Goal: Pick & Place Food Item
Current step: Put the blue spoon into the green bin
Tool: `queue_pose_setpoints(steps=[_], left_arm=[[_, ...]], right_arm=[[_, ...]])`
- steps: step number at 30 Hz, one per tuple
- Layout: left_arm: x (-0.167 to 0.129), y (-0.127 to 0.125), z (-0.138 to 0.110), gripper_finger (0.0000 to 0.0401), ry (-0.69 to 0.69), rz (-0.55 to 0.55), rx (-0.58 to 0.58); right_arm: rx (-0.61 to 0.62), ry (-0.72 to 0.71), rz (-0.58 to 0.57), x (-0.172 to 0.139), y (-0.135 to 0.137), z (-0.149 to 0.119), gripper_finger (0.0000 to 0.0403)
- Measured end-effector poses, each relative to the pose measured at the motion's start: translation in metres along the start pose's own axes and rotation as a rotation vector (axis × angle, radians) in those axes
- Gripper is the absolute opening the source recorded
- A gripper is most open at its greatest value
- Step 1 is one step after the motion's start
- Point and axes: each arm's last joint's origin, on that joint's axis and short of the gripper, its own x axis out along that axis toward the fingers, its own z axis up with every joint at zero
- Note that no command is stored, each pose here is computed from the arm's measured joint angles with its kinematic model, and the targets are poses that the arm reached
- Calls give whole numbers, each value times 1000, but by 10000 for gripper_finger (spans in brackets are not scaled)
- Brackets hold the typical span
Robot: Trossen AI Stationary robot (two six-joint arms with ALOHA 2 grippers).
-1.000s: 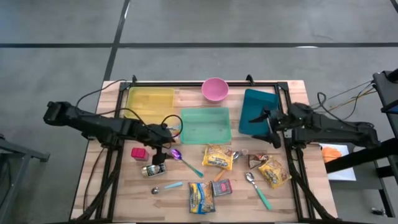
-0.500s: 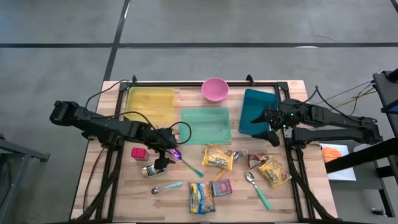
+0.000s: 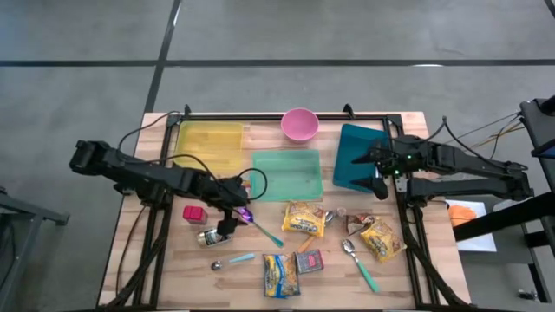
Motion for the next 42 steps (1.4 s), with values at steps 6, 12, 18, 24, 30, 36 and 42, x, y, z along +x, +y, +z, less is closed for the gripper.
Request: queue_pose_setpoints(steps=[6,12,18,24,30,36,42], left_arm=[[16,-1,3,293,-14,-3,2],[42,-10,5,276,73,40,103],[69,-23,9,275,210,89,297],[87,-32,13,275,246,73,384],[101,-31,6,275,292,84,412],[113,-29,-2,275,342,96,436],[118,-28,-4,272,357,86,468]], right_arm=[[10,38,-13,7,-1,-2,364],[4,47,-19,9,-2,-2,364],[-4,41,-18,8,-2,-2,364],[-17,34,-16,6,-1,-2,364],[-24,31,-15,5,-1,-2,364],[-25,30,-14,5,-1,-2,364],[-25,30,-13,5,-1,-2,364]])
